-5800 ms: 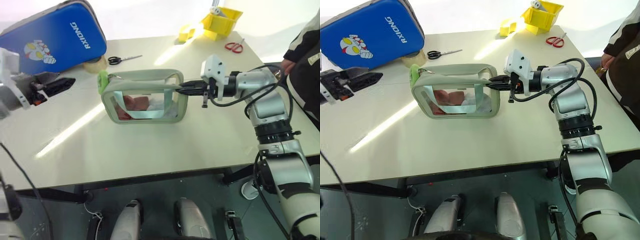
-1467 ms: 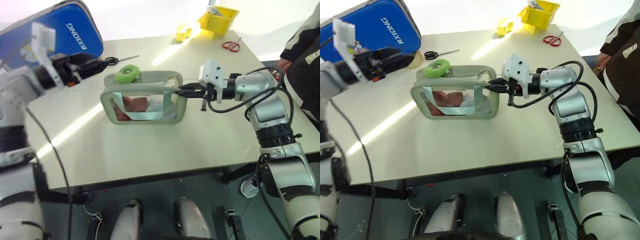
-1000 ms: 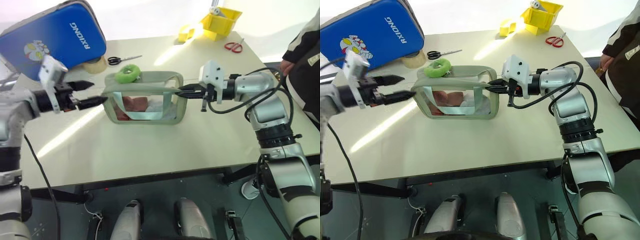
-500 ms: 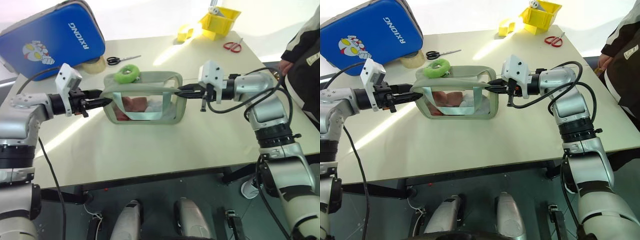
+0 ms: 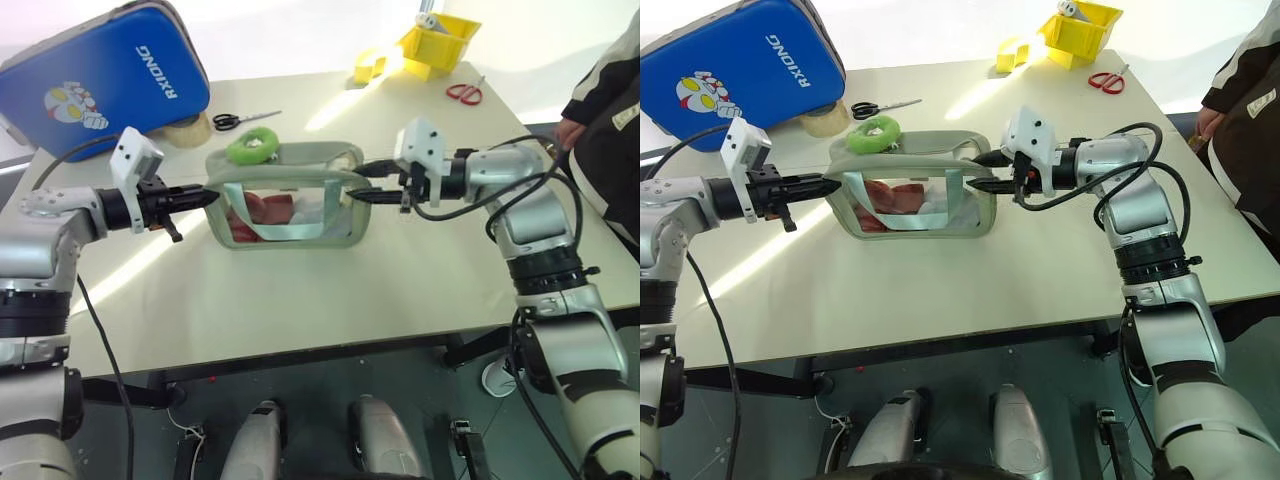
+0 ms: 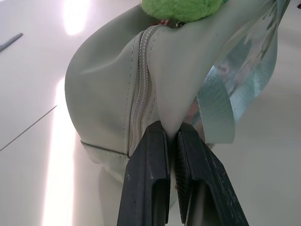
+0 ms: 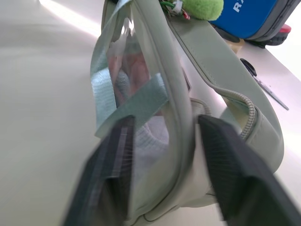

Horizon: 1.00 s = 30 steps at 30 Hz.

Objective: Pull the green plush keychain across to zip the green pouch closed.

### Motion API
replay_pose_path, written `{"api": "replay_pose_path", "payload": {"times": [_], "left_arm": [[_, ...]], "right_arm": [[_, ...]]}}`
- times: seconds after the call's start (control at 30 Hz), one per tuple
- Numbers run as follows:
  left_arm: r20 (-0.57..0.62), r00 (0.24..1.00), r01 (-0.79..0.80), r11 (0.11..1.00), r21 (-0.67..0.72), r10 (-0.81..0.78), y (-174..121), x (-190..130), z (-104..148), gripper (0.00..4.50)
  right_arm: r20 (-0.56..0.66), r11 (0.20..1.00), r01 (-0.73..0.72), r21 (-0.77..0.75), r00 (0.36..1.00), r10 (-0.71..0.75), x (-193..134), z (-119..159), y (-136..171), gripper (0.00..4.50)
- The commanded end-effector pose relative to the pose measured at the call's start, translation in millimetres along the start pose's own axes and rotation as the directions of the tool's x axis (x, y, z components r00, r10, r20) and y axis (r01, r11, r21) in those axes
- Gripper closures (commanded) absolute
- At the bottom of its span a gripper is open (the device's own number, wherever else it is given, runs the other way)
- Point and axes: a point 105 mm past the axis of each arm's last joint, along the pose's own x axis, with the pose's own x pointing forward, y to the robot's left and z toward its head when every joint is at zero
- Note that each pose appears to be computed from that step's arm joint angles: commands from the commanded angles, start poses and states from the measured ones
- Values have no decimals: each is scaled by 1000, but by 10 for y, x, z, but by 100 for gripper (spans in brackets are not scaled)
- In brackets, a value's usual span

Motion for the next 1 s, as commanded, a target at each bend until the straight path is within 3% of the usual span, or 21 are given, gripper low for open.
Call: {"api": "replay_pose_path", "payload": {"times": [0.03,0.17,0.27,0.33,0.63,1.0], "left_arm": [[21,999,-45,998,37,44,61,-109,101,450],[21,999,-45,998,45,44,57,-127,100,450],[20,999,-35,998,50,34,34,-120,97,450],[19,1000,-22,998,52,21,6,-106,101,450],[28,999,-24,998,56,22,10,-101,147,450],[32,999,-24,998,55,22,-4,-91,138,450]], "right_arm": [[57,998,25,-55,998,-22,-133,304,-87,19],[165,1000,7,0,986,-7,-154,698,-83,4],[288,998,13,63,957,-31,-4,1084,-103,4],[314,996,5,94,949,-34,153,1193,-81,4],[178,985,165,-51,972,-154,669,960,-301,4],[229,991,90,-100,971,-65,1015,1130,-105,4]]}}
